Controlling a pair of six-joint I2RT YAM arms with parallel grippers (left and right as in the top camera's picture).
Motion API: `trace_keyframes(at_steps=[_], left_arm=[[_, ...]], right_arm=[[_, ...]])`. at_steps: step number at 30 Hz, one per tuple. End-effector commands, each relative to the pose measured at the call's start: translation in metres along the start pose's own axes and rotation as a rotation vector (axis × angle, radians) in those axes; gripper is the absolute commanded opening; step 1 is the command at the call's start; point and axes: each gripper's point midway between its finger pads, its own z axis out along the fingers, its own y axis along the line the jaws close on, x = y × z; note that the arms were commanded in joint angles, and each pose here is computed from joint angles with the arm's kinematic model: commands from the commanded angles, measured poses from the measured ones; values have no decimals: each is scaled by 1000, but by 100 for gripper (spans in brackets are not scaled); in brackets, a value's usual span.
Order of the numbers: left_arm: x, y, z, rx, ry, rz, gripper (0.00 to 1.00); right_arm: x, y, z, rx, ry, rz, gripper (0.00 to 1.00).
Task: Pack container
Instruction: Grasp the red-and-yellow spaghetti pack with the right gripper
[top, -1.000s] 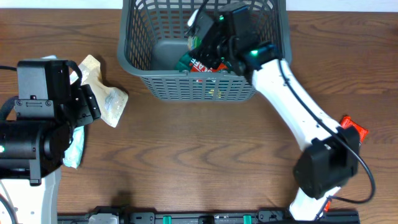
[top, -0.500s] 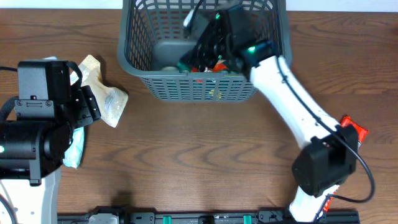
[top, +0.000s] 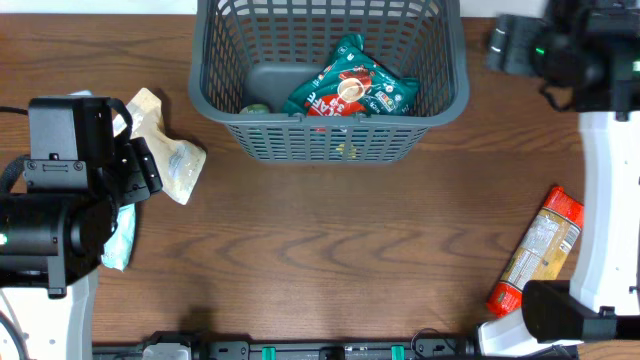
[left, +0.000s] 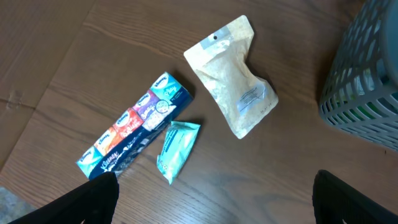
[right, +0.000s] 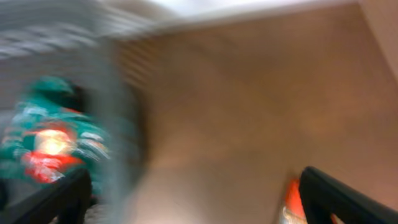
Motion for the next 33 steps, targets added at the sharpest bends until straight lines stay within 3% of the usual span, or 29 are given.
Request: trace_keyframes(at_steps=[1, 7, 11, 17, 26, 33], left_arm=[[1, 1, 2, -8, 8, -10, 86], [1, 1, 2, -8, 8, -10, 86], [2, 2, 2, -9, 11, -9, 86], [3, 2, 2, -10, 18, -6, 86], [3, 2, 2, -10, 17, -6, 86], [3, 2, 2, -10, 17, -6, 86]], right_arm=[[22, -61, 7, 181, 99, 287, 99], [72, -121, -6, 285, 302, 453, 99], [97, -137, -10, 215, 371, 539, 99], [169, -168, -12, 278, 456, 623, 99], [275, -176, 76, 263, 553, 565, 99], [333, -173, 127, 264, 539, 565, 99]])
